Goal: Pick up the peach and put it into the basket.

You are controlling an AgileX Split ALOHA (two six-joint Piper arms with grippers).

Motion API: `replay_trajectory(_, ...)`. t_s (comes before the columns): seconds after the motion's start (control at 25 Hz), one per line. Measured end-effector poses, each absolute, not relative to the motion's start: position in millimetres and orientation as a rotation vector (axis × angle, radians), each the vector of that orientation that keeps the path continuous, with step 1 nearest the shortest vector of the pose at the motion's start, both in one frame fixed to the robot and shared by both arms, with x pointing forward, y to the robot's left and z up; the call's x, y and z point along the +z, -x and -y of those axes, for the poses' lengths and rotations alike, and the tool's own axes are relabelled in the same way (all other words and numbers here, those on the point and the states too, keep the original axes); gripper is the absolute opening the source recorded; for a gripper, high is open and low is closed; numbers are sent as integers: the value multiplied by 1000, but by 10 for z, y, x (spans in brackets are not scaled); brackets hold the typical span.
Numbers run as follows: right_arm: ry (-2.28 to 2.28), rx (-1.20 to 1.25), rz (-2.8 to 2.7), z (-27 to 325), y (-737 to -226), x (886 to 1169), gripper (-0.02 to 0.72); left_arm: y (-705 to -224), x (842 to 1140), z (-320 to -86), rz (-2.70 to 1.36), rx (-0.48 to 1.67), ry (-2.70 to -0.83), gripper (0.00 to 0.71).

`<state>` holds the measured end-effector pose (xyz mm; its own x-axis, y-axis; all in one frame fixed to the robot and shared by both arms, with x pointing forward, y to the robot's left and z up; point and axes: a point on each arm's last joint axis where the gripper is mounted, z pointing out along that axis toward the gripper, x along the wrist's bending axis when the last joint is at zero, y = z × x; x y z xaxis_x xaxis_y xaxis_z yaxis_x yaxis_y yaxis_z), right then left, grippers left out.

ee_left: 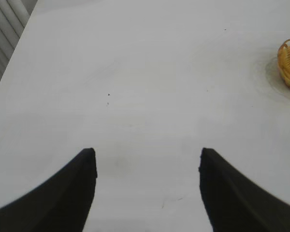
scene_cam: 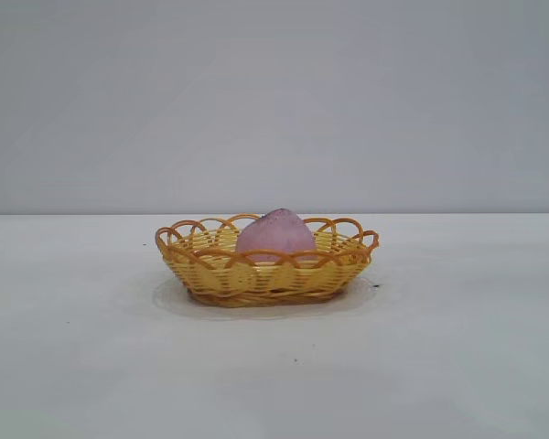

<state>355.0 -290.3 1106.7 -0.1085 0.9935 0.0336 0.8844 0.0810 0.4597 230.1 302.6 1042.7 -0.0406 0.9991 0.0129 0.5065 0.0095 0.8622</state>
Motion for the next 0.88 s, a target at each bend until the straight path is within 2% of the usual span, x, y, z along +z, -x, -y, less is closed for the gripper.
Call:
replay_trajectory(0.32,-1840,646,-2028,2885,-2823,10464,472,-2301,10427,-3026,-1624,943,-1571,407)
replay_trajectory(0.52,-1733,835,-1874,2875,-2645,10452,472,-2301,10427,-3026,-1624,943,-1571,407)
replay_trajectory(0.88,-1682,923,-1796,2900,-2512,10434,472,-2301,10427,-3026,-1624,943,-1571,407)
